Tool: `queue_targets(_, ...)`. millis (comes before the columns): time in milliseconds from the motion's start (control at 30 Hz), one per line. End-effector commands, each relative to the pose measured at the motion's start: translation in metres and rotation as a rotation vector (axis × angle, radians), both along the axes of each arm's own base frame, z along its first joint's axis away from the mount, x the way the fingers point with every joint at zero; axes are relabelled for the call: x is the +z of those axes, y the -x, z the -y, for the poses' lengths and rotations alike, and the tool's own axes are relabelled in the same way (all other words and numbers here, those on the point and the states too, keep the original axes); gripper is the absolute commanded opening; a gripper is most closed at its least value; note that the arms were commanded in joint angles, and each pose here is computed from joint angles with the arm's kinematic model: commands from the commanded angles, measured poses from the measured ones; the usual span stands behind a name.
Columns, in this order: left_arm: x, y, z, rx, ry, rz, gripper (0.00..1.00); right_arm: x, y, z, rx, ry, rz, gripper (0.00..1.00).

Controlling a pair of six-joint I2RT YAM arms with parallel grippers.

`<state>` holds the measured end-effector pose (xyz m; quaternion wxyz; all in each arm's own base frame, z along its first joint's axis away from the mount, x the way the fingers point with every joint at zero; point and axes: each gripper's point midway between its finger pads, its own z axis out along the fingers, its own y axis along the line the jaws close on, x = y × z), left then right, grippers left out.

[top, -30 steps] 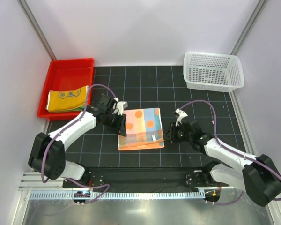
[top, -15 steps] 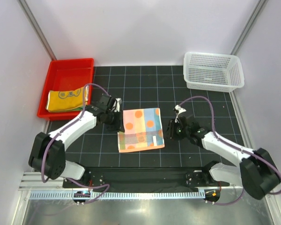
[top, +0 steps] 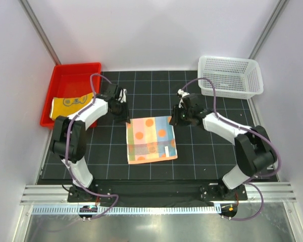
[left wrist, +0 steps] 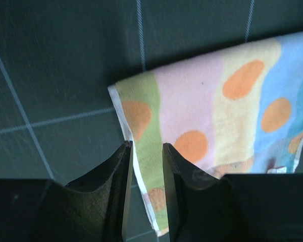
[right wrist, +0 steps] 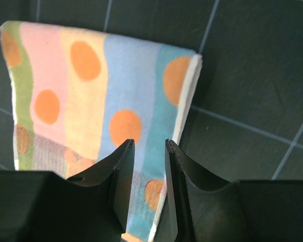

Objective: Fold and stack the towels
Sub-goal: Fold the towel

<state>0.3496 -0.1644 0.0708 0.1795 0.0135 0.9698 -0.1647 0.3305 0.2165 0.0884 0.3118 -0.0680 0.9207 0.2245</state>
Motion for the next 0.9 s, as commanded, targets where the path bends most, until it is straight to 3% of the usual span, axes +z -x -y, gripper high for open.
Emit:
queue_targets(0,-0.004,-0.018,0.003,-0.064,0.003,0.019,0.32,0.006,-0.032,0.002,0.007,0.001,0.029,0.38)
queue_targets(367,-0.028,-0.042,-0.004,-0.063,-0.014,-0.015,0.31,-0.018,-0.068,-0.003,0.013,-0.066,-0.029,0.39)
queue_targets(567,-0.023,-0.052,0.003,-0.076,0.017,0.009,0.31,-0.032,-0.075,-0.01,0.004,-0.102,-0.034,0.34)
queue_targets(667,-0.024,-0.053,0.004,-0.088,0.026,0.009,0.19,-0.039,-0.077,-0.008,-0.001,-0.111,-0.039,0.29)
queue_targets(733,-0.026,-0.053,0.004,-0.092,0.026,0.006,0.01,-0.039,-0.08,-0.008,-0.004,-0.113,-0.03,0.23)
queue_targets(867,-0.029,-0.056,0.004,-0.096,0.047,-0.001,0.0,-0.047,-0.083,-0.003,-0.013,-0.108,-0.037,0.12)
